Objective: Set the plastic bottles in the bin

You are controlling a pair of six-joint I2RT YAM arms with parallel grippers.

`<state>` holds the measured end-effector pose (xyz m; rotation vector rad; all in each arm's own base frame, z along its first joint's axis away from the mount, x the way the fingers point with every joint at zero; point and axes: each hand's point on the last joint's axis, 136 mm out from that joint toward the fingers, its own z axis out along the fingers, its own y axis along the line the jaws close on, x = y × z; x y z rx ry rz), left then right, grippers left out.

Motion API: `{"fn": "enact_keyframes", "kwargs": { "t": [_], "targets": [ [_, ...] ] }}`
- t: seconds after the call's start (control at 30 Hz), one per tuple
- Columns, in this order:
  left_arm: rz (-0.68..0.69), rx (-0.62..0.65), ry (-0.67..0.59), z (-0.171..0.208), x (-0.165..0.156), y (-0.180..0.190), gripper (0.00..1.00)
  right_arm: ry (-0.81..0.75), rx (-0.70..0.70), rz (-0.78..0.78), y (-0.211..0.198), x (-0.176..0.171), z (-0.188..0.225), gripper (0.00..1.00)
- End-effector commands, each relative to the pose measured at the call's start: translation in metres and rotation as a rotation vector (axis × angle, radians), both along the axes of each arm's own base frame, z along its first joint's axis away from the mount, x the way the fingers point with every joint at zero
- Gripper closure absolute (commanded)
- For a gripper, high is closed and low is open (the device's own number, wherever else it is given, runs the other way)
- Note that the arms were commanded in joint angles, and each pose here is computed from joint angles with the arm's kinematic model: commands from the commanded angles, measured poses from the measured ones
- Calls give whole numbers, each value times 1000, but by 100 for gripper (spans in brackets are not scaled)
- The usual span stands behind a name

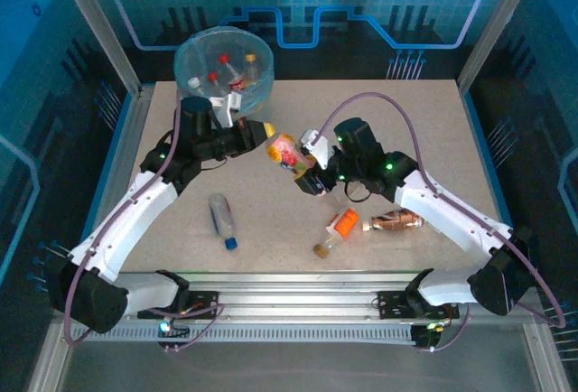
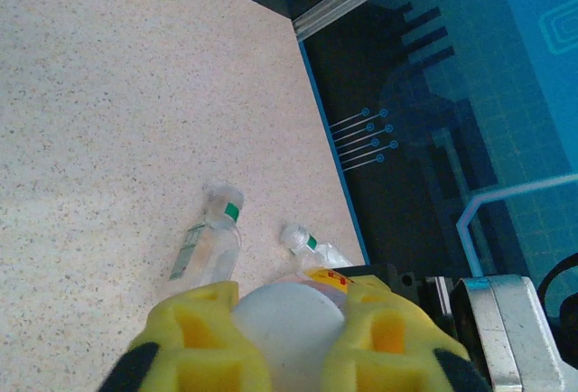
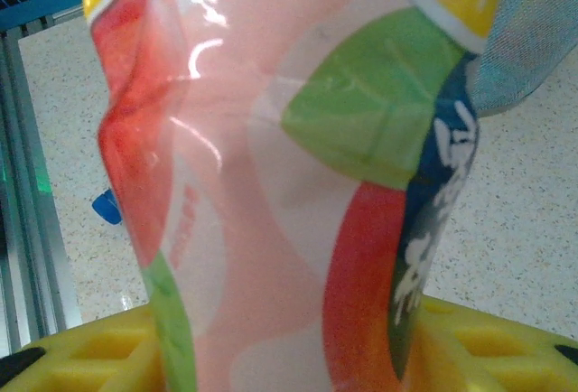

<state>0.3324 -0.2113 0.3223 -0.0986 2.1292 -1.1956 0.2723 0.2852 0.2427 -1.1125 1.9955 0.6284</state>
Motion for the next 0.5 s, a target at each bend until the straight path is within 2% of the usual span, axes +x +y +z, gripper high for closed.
{"fn": "enact_keyframes", "kwargs": {
  "t": [0.0,0.03,0.07,0.17,0.3,0.47],
  "targets": [
    [97,22,-91,28,2,15,100,3,54,10,8,-1,16,29],
    [123,37,-106,33,4,20,100,4,61,-6,7,1,18,7],
    [149,50,-118,39,5,25,100,9,72,-16,7,1,20,0],
    [242,85,-148,63,9,43,100,14,120,-81,6,7,35,0],
    [320,103,-259,110,16,62,100,37,204,-147,10,13,60,0],
    [436,165,-380,169,35,103,100,-17,224,-228,4,17,84,0]
  ]
}}
